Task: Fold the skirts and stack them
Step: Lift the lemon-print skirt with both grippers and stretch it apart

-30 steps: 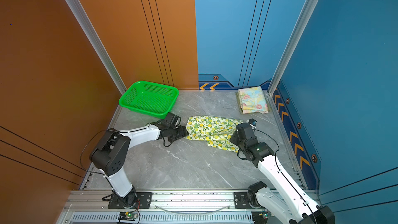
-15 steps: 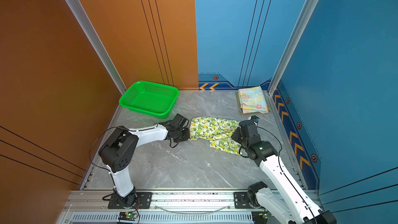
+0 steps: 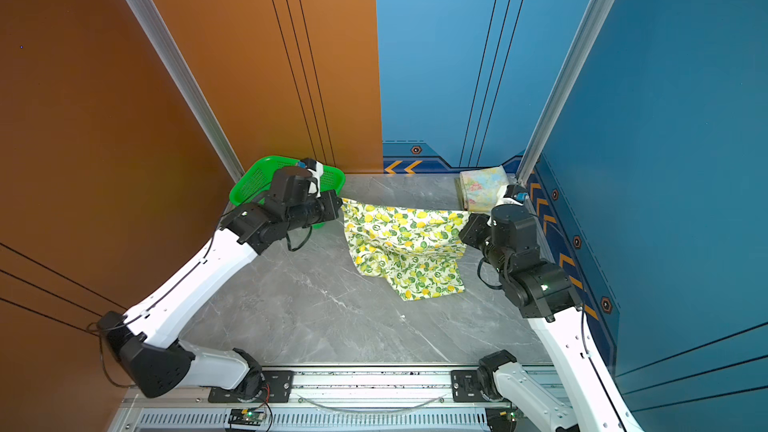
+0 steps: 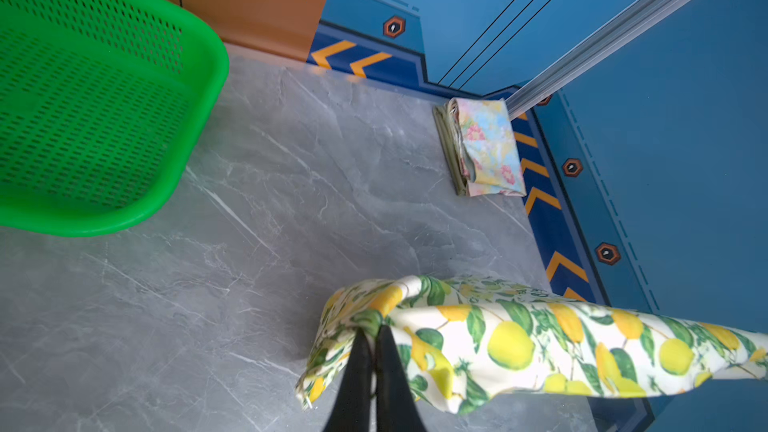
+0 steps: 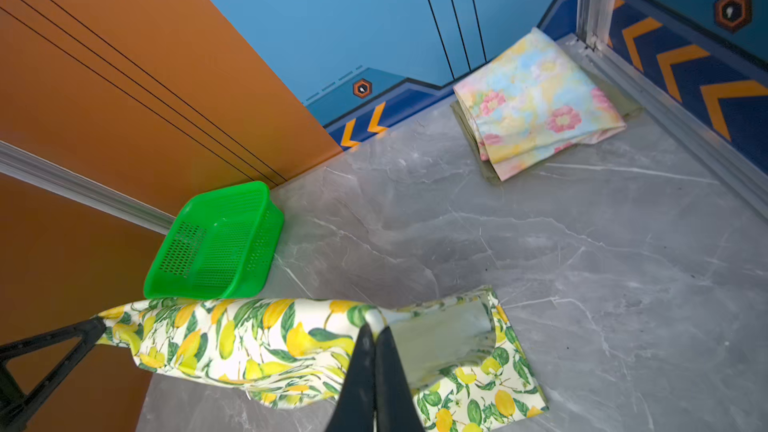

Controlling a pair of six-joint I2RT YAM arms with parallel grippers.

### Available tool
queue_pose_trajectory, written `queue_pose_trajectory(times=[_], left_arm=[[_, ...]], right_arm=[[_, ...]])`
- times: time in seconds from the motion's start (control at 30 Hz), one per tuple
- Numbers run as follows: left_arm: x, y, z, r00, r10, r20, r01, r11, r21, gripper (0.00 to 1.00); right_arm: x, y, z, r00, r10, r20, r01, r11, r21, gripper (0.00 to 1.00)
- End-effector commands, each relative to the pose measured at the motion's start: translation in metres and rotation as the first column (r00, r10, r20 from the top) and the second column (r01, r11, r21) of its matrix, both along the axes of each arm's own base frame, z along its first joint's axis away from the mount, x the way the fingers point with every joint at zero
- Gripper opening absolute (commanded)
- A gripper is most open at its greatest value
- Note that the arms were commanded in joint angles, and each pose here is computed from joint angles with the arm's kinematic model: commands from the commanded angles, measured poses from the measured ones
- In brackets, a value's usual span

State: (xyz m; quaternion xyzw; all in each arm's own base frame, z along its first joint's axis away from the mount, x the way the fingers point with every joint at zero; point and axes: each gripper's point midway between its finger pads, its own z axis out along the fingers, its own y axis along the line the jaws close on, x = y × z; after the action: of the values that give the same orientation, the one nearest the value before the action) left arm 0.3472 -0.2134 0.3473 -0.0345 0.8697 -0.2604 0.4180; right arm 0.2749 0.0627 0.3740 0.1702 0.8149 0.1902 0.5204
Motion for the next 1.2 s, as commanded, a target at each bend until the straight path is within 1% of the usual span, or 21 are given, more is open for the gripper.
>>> queue_pose_trajectory(times=[0.0, 0.1, 0.17, 0.3, 0.47, 0.6, 0.9, 1.17], left_arm=[[-0.025, 0.028, 0.015, 1.0, 0.028, 0.002, -0.028, 0.996, 0.079, 0.0], [-0.047, 0.039, 0.039, 0.998, 0.034, 0.052, -0.037, 0.997, 0.062, 0.0], [-0.059, 0.046, 0.046, 0.997, 0.041, 0.072, -0.045, 0.997, 0.058, 0.0], [-0.082, 0.054, 0.053, 0.994, 0.043, 0.101, -0.049, 0.998, 0.049, 0.0], [-0.104, 0.06, 0.053, 0.992, 0.039, 0.121, -0.044, 0.998, 0.043, 0.0], [-0.116, 0.059, 0.055, 0.991, 0.025, 0.133, -0.031, 0.998, 0.05, 0.0], [-0.125, 0.049, 0.067, 0.984, -0.008, 0.175, -0.003, 0.998, 0.061, 0.0], [-0.159, 0.048, 0.077, 0.966, -0.052, 0.254, 0.031, 0.996, 0.084, 0.0]], right_arm=[[-0.019, -0.005, 0.03, 0.999, 0.03, 0.039, -0.028, 0.999, -0.029, 0.0], [-0.031, -0.005, 0.055, 0.995, 0.042, 0.092, -0.042, 0.999, 0.003, 0.0], [-0.038, -0.005, 0.066, 0.992, 0.049, 0.115, -0.052, 0.998, 0.022, 0.0], [-0.054, -0.007, 0.077, 0.988, 0.064, 0.141, -0.071, 0.996, 0.047, 0.0], [-0.075, -0.01, 0.08, 0.986, 0.078, 0.147, -0.088, 0.994, 0.059, 0.0], [-0.084, -0.012, 0.082, 0.987, 0.082, 0.141, -0.092, 0.993, 0.07, 0.0], [-0.084, -0.005, 0.099, 0.981, 0.117, 0.155, -0.129, 0.989, 0.073, 0.0], [-0.113, -0.01, 0.112, 0.973, 0.145, 0.18, -0.161, 0.984, 0.073, 0.0]])
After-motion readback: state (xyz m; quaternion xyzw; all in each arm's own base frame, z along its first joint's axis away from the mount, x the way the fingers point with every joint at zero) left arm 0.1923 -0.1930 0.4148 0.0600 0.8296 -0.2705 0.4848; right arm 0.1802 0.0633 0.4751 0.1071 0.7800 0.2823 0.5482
